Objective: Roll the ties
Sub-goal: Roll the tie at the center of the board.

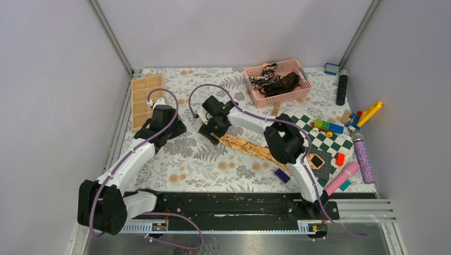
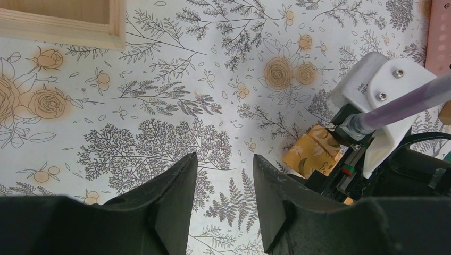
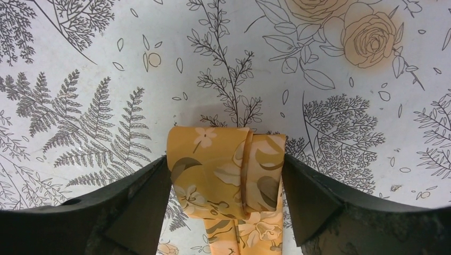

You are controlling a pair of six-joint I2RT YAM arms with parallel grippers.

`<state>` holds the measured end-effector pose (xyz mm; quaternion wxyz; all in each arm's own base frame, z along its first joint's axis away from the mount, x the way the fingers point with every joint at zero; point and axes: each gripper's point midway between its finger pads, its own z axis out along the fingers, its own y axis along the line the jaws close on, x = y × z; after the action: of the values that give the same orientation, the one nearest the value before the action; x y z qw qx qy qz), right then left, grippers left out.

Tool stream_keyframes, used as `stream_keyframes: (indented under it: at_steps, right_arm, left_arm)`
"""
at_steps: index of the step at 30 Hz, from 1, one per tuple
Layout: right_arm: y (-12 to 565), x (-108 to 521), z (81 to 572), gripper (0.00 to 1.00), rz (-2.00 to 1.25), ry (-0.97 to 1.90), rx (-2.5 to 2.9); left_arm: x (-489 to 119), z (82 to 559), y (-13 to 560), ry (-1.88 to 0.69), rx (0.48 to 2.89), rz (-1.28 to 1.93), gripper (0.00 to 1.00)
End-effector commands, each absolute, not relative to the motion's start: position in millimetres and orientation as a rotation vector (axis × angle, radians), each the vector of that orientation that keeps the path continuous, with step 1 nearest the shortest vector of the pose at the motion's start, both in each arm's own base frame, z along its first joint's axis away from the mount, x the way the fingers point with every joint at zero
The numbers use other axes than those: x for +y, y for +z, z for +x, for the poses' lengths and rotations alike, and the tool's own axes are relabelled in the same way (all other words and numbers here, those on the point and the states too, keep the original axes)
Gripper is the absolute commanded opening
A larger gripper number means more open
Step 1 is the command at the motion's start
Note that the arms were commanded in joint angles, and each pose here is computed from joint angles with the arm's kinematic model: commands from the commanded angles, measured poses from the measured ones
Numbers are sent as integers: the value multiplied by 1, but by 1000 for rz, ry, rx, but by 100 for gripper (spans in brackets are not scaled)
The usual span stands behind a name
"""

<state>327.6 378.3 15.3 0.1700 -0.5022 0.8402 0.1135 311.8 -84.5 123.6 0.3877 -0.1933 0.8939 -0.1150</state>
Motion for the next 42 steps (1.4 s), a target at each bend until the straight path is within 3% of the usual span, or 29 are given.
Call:
stream_keyframes:
  at_steps: [1,4,8,12,14,20,22,28,34,36,42]
  right_arm:
    - [22,386,327,79,-1437,306,2371]
    - [25,387,326,64,-1436,308,2367]
    - [26,388,325,54,-1436,314,2366]
    - [26,390,322,38,-1443,331,2364]
    - [26,390,321,35,-1444,333,2365]
    - [27,391,319,67,-1435,339,2371]
    - [29,392,318,73,-1431,346,2369]
    - [35,396,318,72,-1420,363,2357]
    - [34,400,309,54,-1436,384,2360]
    - [33,402,306,58,-1436,388,2359]
    - [45,403,307,86,-1406,401,2325]
  left_arm:
    - [-87,314,129,-334,2248,-499,44]
    - [-86,314,128,-333,2248,-502,44]
    - [-86,314,127,-334,2251,-503,44]
    - [-86,314,126,-336,2252,-504,44]
    - [-87,314,125,-338,2254,-503,44]
    - [-87,314,125,-341,2254,-503,44]
    - [-86,314,126,-341,2252,-505,44]
    - [-86,315,126,-341,2252,-507,44]
    - [-87,315,124,-346,2257,-508,44]
    - [-87,315,124,-347,2259,-509,44]
    - [-88,315,123,-351,2259,-510,44]
